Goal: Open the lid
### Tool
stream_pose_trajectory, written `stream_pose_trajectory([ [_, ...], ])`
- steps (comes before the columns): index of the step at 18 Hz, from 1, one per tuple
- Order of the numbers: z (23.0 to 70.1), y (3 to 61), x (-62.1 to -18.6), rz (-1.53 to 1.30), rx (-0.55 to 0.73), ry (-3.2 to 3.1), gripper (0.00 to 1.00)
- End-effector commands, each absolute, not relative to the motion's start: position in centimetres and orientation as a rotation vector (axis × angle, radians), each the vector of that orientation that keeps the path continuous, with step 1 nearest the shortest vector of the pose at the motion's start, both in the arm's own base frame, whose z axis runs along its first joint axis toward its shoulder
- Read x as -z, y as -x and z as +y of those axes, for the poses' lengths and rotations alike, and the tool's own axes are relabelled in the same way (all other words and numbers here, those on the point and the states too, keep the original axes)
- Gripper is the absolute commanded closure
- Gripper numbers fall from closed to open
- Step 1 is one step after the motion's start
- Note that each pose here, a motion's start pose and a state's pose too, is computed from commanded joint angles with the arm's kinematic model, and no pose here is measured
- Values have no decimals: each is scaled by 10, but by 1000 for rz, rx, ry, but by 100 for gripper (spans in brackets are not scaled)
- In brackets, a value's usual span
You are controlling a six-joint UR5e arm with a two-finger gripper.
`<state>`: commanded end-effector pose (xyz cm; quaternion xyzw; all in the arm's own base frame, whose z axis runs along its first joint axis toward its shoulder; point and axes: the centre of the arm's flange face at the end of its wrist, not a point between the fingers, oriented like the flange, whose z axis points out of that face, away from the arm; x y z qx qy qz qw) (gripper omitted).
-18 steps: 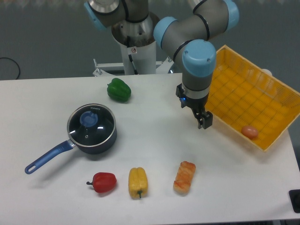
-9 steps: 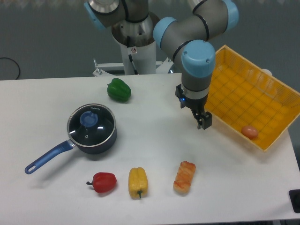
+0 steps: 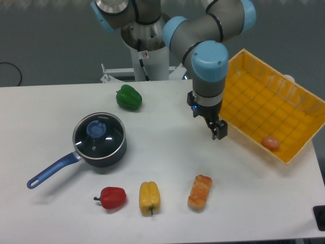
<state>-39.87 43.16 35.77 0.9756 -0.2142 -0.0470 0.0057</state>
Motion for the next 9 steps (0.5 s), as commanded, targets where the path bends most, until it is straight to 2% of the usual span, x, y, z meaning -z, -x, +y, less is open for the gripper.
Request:
stream_pose_trajectory([
  [9, 465, 340, -379, -432, 180, -3131, 0],
])
